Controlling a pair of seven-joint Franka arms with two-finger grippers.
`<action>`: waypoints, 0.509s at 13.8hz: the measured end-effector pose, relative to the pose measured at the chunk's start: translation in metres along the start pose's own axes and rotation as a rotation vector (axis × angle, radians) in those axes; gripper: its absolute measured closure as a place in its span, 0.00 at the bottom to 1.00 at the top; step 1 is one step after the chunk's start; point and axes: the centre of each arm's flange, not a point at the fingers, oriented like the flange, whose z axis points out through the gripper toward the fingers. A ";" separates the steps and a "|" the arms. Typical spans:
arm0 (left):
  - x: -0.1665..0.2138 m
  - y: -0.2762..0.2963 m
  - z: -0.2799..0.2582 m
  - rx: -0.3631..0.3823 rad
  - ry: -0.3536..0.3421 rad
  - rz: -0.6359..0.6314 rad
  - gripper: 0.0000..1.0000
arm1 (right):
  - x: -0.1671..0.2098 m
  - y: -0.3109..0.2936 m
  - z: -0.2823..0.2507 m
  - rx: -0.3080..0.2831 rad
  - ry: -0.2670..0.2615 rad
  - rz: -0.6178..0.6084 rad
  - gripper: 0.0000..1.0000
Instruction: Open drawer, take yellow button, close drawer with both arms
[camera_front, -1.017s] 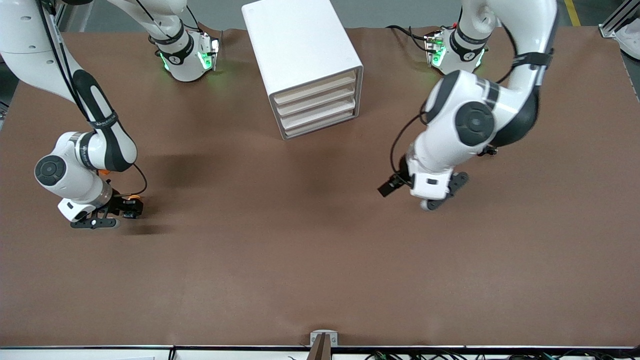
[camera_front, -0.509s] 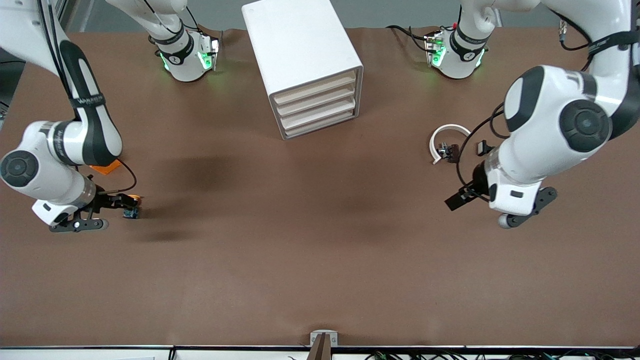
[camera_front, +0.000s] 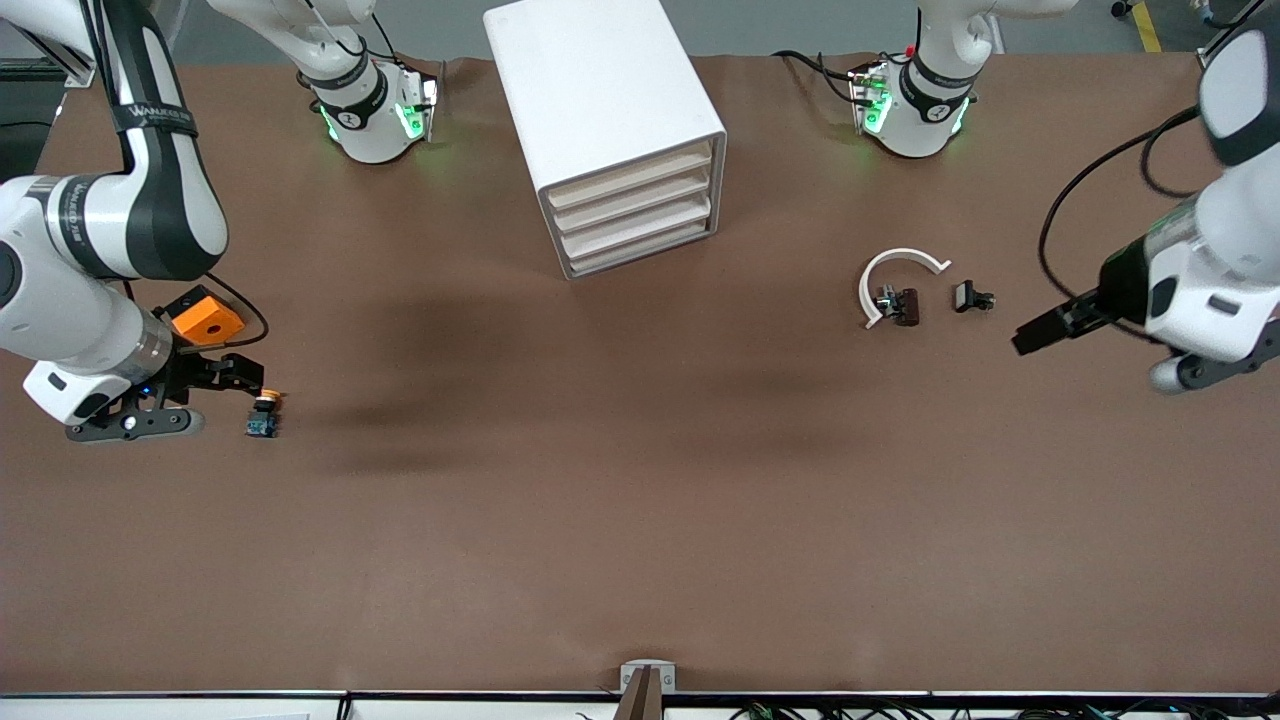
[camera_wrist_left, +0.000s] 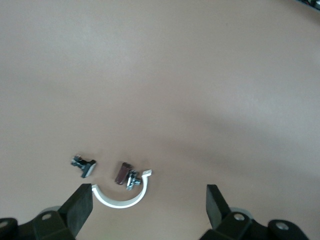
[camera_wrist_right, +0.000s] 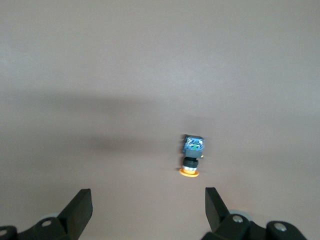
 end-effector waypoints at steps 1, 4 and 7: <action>-0.007 -0.004 -0.010 0.000 -0.002 0.028 0.00 | -0.002 -0.007 -0.005 0.022 -0.007 0.002 0.00; -0.020 -0.014 -0.028 -0.002 -0.004 0.094 0.00 | -0.011 -0.027 -0.030 0.036 -0.014 0.010 0.00; -0.025 -0.023 -0.038 -0.006 0.001 0.181 0.00 | -0.021 -0.042 -0.055 0.031 -0.017 0.025 0.00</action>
